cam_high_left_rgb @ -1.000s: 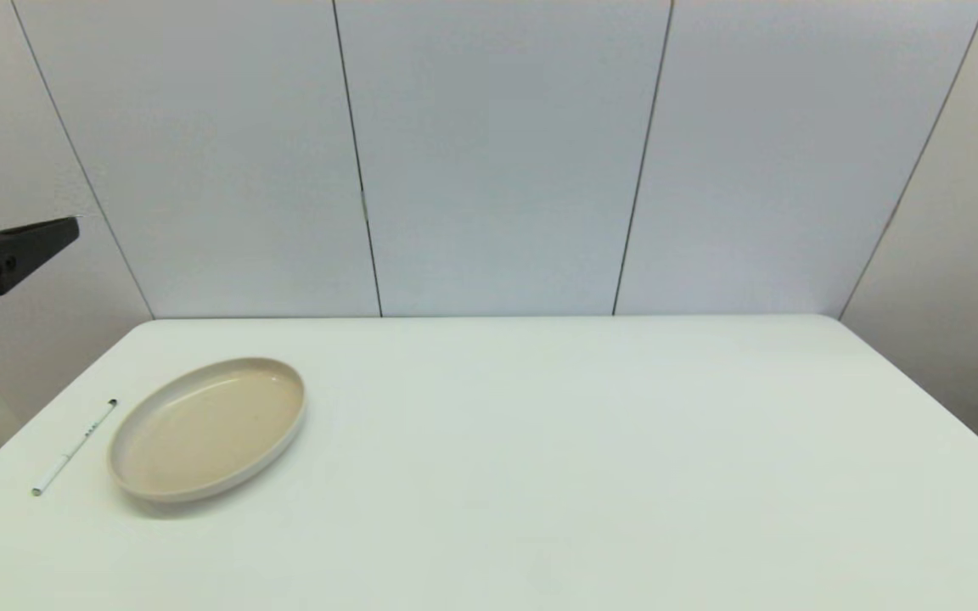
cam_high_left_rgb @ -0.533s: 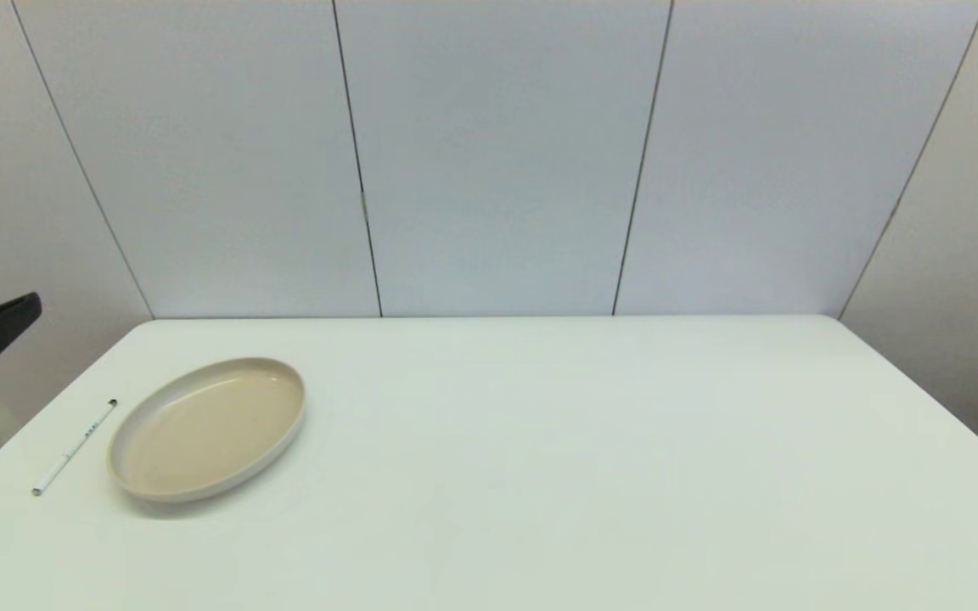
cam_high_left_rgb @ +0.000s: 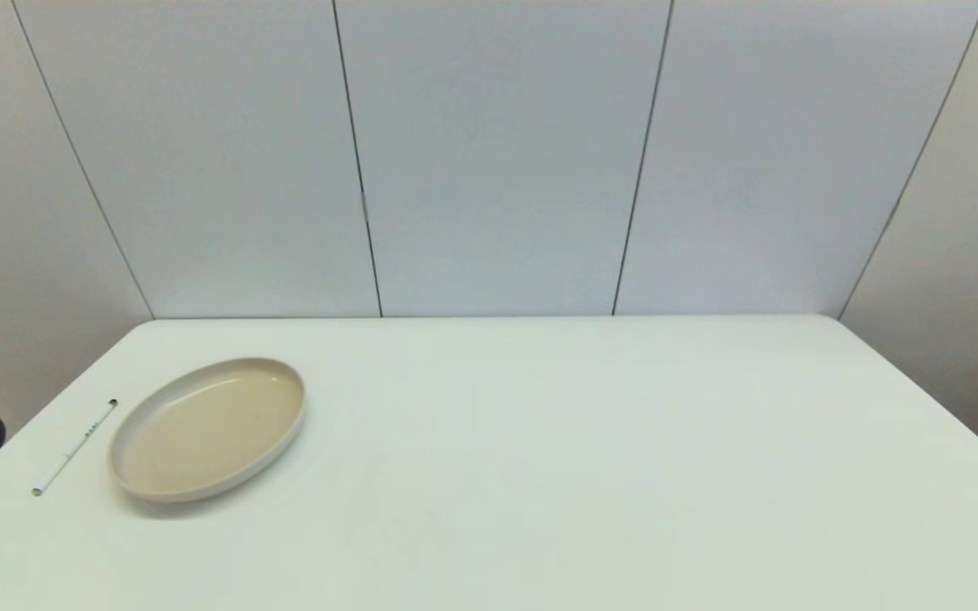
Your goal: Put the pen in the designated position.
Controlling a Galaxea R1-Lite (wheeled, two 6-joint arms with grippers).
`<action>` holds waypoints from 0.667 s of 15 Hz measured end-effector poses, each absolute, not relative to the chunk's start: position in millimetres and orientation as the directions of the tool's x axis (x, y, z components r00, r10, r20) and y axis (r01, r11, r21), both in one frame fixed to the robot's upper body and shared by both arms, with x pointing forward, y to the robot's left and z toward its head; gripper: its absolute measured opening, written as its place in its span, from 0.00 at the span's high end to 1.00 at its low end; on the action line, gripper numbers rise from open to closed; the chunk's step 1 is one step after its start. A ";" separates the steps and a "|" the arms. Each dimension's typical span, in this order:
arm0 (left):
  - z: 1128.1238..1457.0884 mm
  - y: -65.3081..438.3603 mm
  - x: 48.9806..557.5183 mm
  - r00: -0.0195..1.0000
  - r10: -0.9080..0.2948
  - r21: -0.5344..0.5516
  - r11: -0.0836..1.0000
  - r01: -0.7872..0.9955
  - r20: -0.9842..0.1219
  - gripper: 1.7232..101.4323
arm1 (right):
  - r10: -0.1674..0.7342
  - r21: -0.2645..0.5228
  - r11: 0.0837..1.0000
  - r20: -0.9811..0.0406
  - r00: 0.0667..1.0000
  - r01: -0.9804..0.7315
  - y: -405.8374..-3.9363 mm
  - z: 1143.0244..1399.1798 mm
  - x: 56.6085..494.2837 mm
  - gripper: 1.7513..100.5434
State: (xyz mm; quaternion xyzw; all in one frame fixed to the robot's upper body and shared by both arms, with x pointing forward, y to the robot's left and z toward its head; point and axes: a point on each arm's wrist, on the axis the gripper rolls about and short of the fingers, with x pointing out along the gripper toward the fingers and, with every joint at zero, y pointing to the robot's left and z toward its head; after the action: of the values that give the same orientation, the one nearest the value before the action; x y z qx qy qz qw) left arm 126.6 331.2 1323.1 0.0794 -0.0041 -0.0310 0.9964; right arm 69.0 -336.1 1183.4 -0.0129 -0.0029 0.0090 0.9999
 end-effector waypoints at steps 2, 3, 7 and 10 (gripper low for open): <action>1313.8 331.7 117.4 0.997 -0.071 0.158 0.985 0.068 0.013 0.04 | 0.018 -0.026 1.000 0.006 1.000 -0.018 -336.1 1183.4 69.0 0.03; 1308.7 331.9 113.2 0.997 -0.074 0.158 0.985 0.072 0.011 0.04 | 0.018 -0.026 1.000 0.006 1.000 -0.018 -336.1 1183.4 69.0 0.03; 1283.0 333.3 96.0 0.997 -0.076 0.161 0.984 0.077 -0.008 0.04 | 0.018 -0.025 1.000 0.005 1.000 -0.018 -336.1 1183.4 69.0 0.03; 1260.7 333.9 88.7 0.998 -0.067 0.160 0.985 0.068 -0.014 0.04 | 0.018 -0.025 1.000 0.005 1.000 -0.018 -336.1 1183.4 69.0 0.03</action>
State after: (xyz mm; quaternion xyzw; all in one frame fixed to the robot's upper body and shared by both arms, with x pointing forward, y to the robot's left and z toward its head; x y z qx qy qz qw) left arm 88.7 333.9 1260.7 0.0805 0.0041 -0.0338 0.9962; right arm 69.0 -336.1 1183.4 -0.0127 -0.0027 0.0088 0.9999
